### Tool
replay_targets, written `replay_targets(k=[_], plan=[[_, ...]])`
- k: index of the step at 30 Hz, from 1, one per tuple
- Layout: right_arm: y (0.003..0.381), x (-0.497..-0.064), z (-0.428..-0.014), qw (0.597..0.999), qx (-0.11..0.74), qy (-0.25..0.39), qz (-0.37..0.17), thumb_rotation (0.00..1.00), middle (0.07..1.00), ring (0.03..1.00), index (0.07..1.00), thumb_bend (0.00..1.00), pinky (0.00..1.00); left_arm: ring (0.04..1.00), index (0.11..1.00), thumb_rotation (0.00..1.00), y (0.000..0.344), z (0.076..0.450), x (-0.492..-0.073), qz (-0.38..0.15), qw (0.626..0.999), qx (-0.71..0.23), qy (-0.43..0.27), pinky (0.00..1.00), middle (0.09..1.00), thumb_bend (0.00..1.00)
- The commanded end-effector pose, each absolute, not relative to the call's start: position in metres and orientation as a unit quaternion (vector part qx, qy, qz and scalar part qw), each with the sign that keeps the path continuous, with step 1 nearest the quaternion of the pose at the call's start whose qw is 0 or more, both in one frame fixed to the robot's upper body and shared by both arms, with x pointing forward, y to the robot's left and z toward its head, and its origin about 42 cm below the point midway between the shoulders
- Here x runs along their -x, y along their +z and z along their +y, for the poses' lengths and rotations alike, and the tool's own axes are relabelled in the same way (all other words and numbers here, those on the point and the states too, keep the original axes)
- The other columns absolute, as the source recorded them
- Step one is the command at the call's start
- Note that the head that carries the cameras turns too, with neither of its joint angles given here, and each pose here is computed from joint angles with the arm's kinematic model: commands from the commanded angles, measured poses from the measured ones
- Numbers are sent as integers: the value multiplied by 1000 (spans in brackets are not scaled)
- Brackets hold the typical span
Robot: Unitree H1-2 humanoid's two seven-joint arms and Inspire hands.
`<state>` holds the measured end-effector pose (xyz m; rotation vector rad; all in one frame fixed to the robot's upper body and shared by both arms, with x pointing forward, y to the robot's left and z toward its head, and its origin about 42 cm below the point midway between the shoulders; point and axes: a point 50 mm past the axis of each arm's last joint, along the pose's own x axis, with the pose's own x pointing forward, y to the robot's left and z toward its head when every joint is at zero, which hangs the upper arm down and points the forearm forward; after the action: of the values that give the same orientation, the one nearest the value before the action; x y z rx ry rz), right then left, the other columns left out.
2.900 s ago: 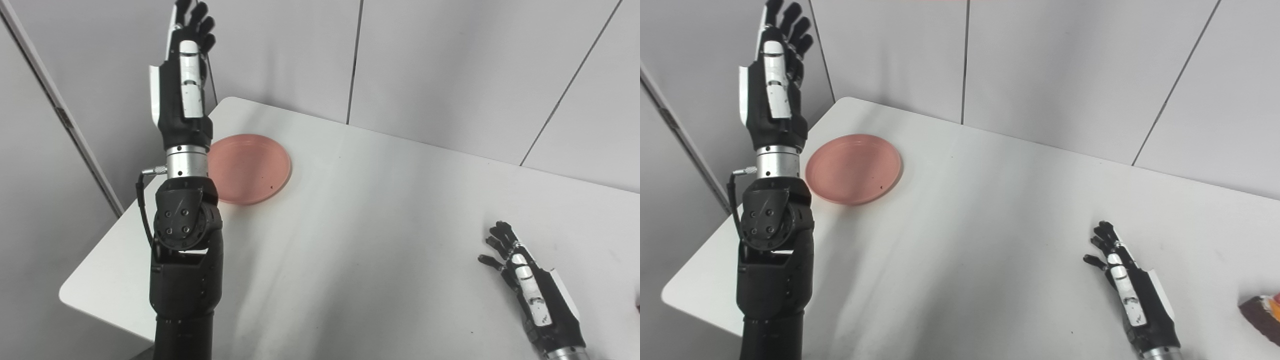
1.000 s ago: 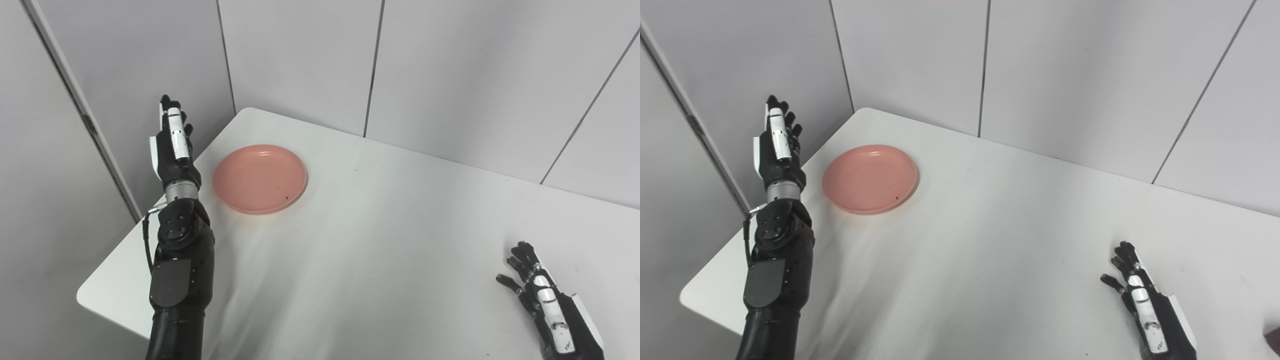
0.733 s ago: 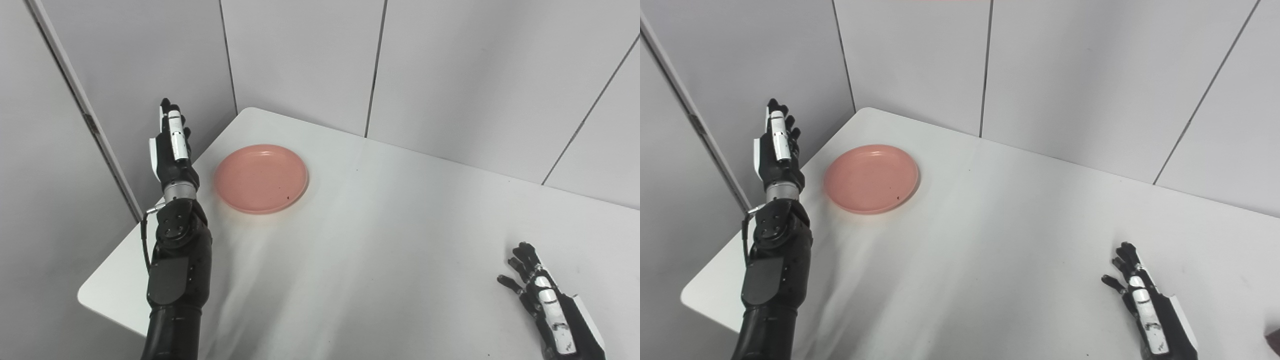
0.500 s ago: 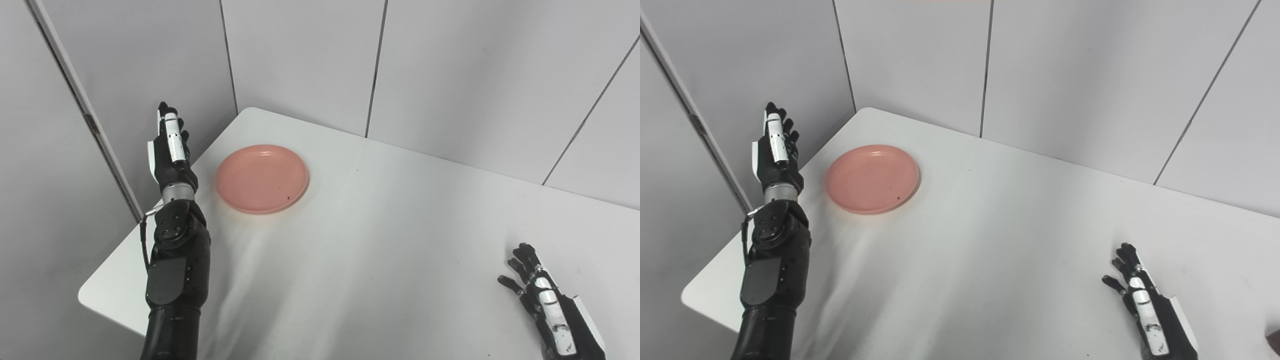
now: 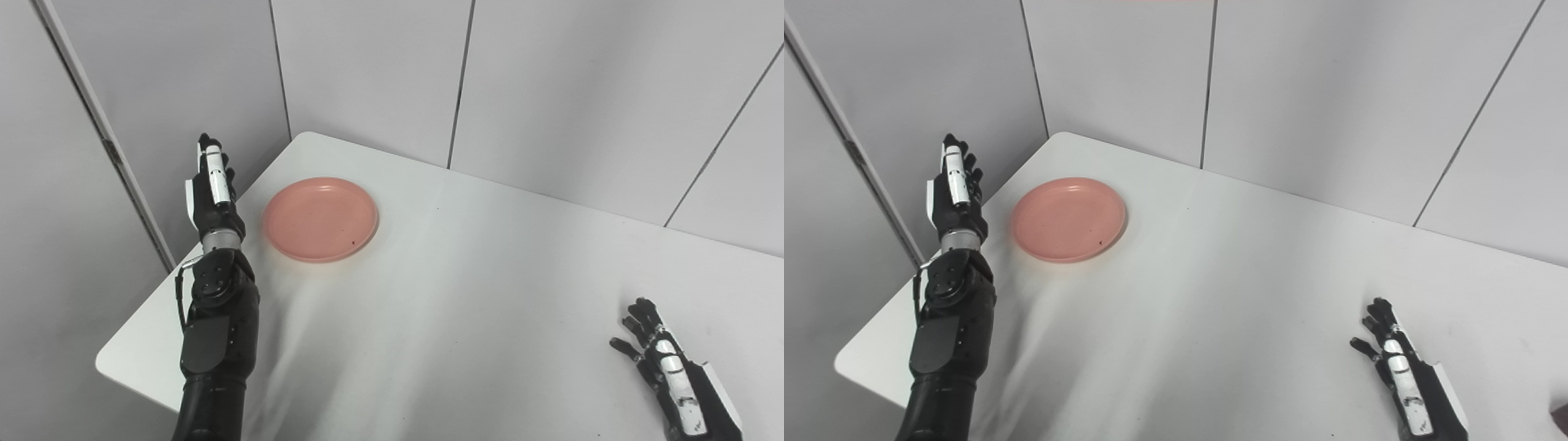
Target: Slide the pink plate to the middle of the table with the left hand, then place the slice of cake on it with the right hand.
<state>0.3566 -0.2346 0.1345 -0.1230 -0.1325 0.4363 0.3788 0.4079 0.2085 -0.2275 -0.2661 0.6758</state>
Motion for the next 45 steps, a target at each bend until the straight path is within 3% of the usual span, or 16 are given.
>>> replay_targets(k=[1, 11, 24, 36, 38, 45], plan=[[123, -353, -251, 976, 76, 204, -25, 1000, 976, 973, 982, 178, 1000, 1000, 1000, 1000, 234, 415, -386, -179, 924, 98, 322, 1000, 1000, 326], [122, -356, -251, 976, 75, 205, -22, 1000, 981, 979, 988, 185, 1000, 1000, 1000, 1000, 220, 416, -394, -165, 921, 133, 327, 1000, 1000, 319], [122, -360, -250, 976, 81, 201, -21, 1000, 973, 972, 980, 161, 1000, 1000, 1000, 1000, 201, 421, -402, -118, 927, 113, 338, 1000, 1000, 346], [122, -361, -249, 976, 83, 201, -21, 1000, 972, 972, 982, 152, 1000, 1000, 1000, 1000, 191, 421, -406, -104, 932, 124, 324, 1000, 1000, 335], [123, -361, -249, 976, 83, 201, -21, 1000, 970, 970, 980, 113, 1000, 1000, 1000, 1000, 188, 422, -407, -94, 935, 123, 319, 1000, 1000, 329], [122, -362, -248, 976, 79, 203, -22, 1000, 971, 970, 980, 135, 1000, 979, 987, 1000, 175, 413, -416, -75, 942, 141, 295, 981, 986, 316]])
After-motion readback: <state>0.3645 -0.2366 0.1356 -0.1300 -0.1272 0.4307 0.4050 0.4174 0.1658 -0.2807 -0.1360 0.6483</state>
